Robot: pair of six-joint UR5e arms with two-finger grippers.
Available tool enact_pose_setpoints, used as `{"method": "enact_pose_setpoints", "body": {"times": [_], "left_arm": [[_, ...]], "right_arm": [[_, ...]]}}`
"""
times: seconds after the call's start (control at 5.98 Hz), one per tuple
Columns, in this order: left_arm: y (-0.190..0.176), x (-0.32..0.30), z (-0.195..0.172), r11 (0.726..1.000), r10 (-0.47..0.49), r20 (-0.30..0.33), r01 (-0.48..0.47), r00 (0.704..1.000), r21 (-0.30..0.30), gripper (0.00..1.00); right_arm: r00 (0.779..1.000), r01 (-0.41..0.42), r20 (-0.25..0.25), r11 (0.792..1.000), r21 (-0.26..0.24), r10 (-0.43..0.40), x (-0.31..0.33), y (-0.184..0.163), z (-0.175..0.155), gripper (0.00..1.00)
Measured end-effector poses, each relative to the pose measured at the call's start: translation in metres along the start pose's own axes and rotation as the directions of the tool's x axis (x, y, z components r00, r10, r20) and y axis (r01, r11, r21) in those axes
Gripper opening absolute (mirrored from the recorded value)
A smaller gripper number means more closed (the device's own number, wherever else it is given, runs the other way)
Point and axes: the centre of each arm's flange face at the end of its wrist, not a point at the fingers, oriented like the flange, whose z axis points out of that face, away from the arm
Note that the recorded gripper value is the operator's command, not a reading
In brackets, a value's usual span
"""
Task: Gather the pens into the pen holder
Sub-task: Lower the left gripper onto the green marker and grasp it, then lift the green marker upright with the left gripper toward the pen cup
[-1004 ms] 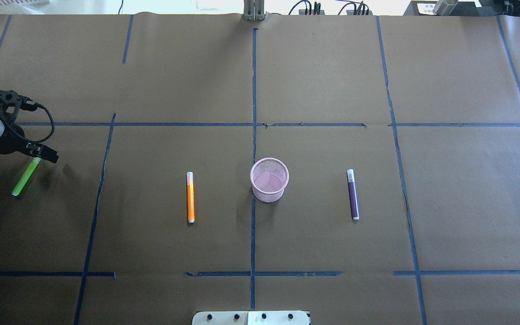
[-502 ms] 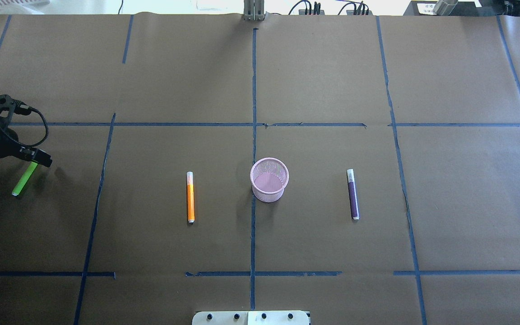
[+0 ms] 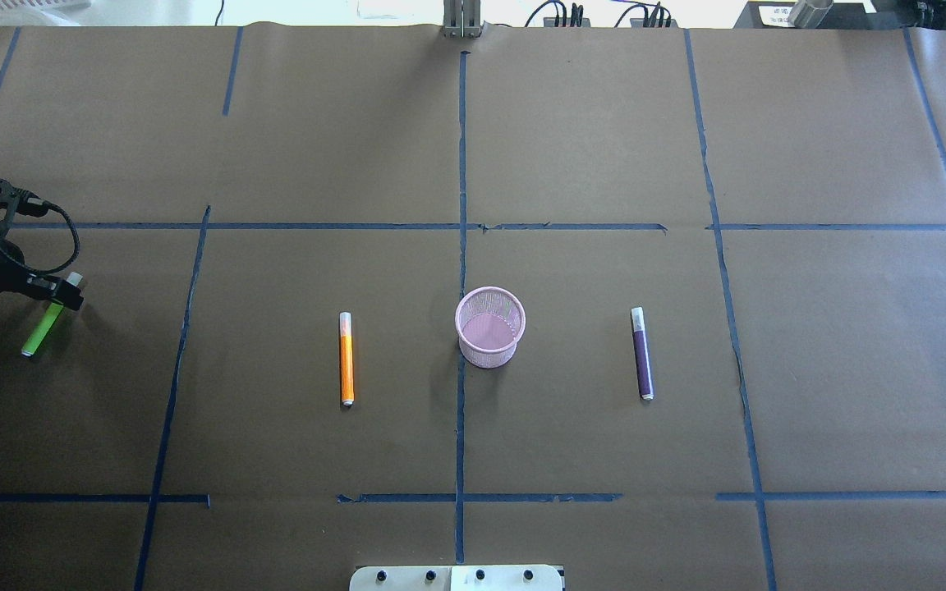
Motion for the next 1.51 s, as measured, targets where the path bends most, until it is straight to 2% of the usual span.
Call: {"method": "enact_pose_setpoints", "body": {"times": [0.17, 0.33, 0.84, 1.0, 1.17, 1.51], "left_arm": [[0.0, 0.0, 0.0, 1.0, 0.0, 0.0, 0.0, 1.0, 0.0, 0.04], [0.0, 0.001, -0.001, 1.0, 0.001, -0.001, -0.001, 1.0, 0.001, 0.0], [-0.001, 0.005, -0.012, 1.0, 0.007, -0.004, -0.007, 1.0, 0.024, 0.0], [-0.005, 0.011, -0.034, 0.998, 0.012, -0.013, -0.012, 1.0, 0.065, 0.0], [-0.012, 0.018, -0.066, 0.99, 0.021, -0.01, -0.02, 1.0, 0.137, 0.0], [-0.025, 0.063, -0.138, 0.951, 0.096, -0.018, -0.086, 0.995, 0.297, 0.0]], "right_arm": [[1.0, 0.0, 0.0, 1.0, 0.0, 0.0, 0.0, 0.0, 0.0, 1.0], [1.0, 0.0, 0.0, 1.0, 0.0, 0.0, 0.0, 0.0, 0.0, 1.0], [1.0, 0.0, 0.0, 1.0, 0.0, 0.0, 0.0, 0.0, 0.0, 1.0], [1.0, 0.0, 0.0, 1.0, 0.001, 0.0, 0.0, 0.0, 0.0, 1.0], [1.0, 0.001, 0.0, 1.0, 0.002, -0.001, -0.001, 0.0, -0.001, 1.0], [1.0, 0.006, -0.001, 1.0, 0.008, -0.006, -0.003, -0.002, -0.003, 1.0]]}}
